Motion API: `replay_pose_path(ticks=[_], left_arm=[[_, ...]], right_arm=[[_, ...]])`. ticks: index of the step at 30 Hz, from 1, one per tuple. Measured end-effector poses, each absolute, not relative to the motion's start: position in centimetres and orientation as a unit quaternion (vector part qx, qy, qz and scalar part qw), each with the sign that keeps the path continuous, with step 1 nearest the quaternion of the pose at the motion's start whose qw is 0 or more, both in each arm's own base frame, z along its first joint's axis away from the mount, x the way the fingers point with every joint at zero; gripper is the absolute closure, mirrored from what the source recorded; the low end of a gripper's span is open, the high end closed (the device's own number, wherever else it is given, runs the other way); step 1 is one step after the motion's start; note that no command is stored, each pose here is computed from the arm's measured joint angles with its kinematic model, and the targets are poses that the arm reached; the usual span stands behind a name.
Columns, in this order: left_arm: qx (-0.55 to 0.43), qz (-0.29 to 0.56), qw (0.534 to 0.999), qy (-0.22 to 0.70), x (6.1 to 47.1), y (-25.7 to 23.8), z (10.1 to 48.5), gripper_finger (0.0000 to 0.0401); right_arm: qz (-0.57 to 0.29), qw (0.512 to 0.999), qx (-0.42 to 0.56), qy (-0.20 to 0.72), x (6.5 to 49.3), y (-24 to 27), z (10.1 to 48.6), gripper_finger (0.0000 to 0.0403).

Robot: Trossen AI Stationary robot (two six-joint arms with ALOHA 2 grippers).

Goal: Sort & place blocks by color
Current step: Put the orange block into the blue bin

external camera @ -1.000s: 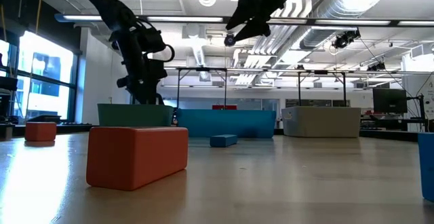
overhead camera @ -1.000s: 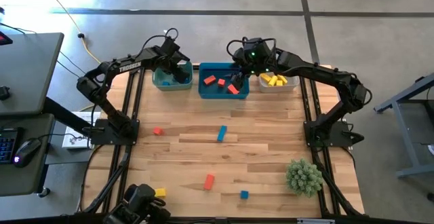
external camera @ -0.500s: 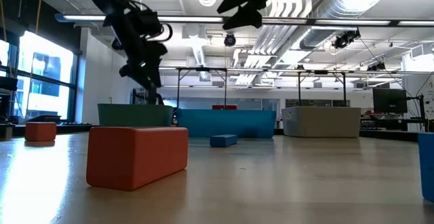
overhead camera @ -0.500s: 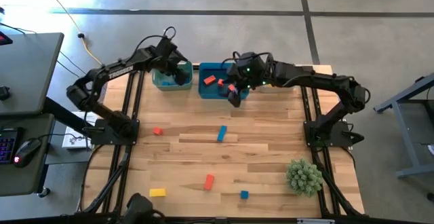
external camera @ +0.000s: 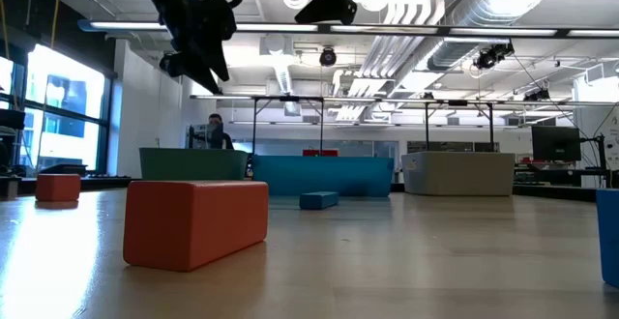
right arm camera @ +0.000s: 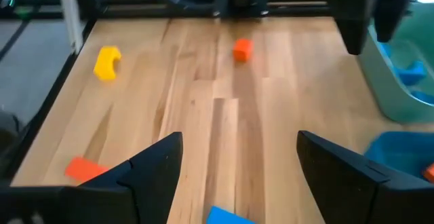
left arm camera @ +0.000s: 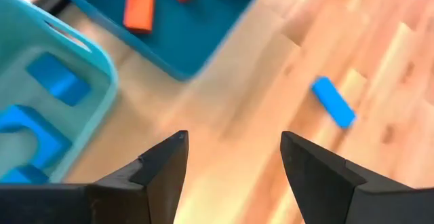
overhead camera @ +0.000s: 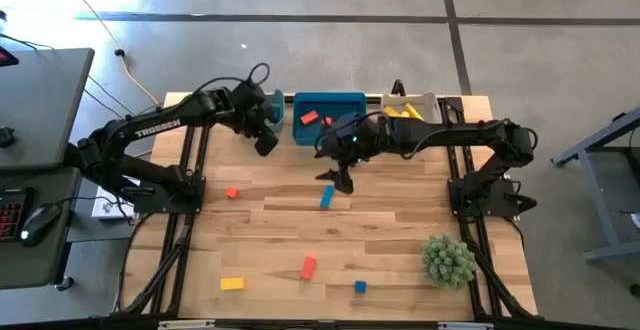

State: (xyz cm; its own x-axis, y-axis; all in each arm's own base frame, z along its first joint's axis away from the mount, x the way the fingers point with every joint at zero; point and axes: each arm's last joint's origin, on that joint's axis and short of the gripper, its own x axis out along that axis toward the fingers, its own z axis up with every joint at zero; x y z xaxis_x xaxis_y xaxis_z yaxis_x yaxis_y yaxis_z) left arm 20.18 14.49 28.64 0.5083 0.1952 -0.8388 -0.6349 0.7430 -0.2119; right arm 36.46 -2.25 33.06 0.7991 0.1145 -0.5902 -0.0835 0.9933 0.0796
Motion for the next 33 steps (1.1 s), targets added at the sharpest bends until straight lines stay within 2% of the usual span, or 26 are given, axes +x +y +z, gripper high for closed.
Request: replay_pose_path(ticks=[10,19,33], left_arm=[[-0.315,0.231,0.814,0.430,21.8,9.6,29.2,0.0178],[-0.324,0.282,0.795,0.428,22.8,6.4,29.1,0.0178],[-0.381,0.292,0.747,0.459,22.7,2.0,28.6,0.0178]], right_arm=[[0.127,0.937,-0.059,0.320,38.2,0.9,30.9,0.0126],[0.211,0.920,-0.134,0.301,39.5,4.3,29.0,0.0126],[0.301,0.878,-0.231,0.291,40.8,9.1,25.4,0.0126]])
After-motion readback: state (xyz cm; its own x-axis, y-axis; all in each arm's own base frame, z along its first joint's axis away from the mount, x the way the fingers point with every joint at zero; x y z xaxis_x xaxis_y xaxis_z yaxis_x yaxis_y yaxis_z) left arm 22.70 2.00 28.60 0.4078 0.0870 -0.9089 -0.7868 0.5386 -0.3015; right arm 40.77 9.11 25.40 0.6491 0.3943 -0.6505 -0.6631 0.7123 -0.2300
